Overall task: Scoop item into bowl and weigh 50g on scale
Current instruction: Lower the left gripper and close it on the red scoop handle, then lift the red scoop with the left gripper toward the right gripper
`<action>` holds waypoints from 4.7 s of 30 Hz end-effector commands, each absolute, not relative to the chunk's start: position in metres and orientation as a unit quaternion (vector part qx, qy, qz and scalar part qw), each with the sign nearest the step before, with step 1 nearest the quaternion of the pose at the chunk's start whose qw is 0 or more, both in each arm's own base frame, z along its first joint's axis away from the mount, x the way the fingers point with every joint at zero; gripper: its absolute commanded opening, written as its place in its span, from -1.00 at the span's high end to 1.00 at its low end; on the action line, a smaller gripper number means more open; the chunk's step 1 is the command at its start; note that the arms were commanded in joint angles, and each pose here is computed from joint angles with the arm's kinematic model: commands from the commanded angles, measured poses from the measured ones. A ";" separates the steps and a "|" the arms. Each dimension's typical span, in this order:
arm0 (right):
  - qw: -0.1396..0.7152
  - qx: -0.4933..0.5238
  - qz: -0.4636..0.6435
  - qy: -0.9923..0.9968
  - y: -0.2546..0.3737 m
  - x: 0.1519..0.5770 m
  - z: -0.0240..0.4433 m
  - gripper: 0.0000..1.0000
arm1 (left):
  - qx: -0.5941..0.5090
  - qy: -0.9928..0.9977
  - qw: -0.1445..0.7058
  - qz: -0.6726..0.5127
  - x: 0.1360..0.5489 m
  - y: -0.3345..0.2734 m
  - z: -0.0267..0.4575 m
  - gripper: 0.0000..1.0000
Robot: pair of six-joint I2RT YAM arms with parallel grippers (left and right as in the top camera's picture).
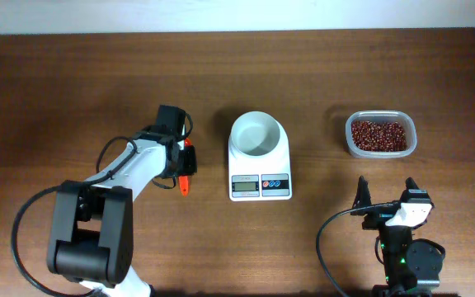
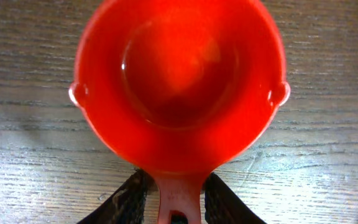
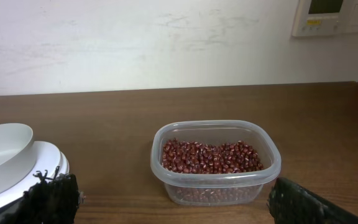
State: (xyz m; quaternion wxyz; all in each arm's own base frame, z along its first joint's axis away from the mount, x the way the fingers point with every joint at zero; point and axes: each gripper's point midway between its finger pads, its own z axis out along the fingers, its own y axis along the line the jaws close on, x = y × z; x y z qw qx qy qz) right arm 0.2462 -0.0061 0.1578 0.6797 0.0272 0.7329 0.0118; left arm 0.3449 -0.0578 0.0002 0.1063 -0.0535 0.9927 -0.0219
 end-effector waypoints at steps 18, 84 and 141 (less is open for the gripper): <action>0.678 0.032 0.012 0.734 -0.007 0.246 0.155 -0.97 | -0.103 0.990 0.096 -0.029 0.337 -0.058 0.001 0.28; 0.678 0.032 0.012 0.734 -0.007 0.246 0.155 -0.98 | -0.085 0.987 0.132 -0.026 0.354 -0.057 0.005 0.95; 0.289 -0.122 0.303 0.900 0.304 0.296 0.236 0.42 | -0.406 0.747 -0.081 -0.520 0.315 -0.181 0.216 1.00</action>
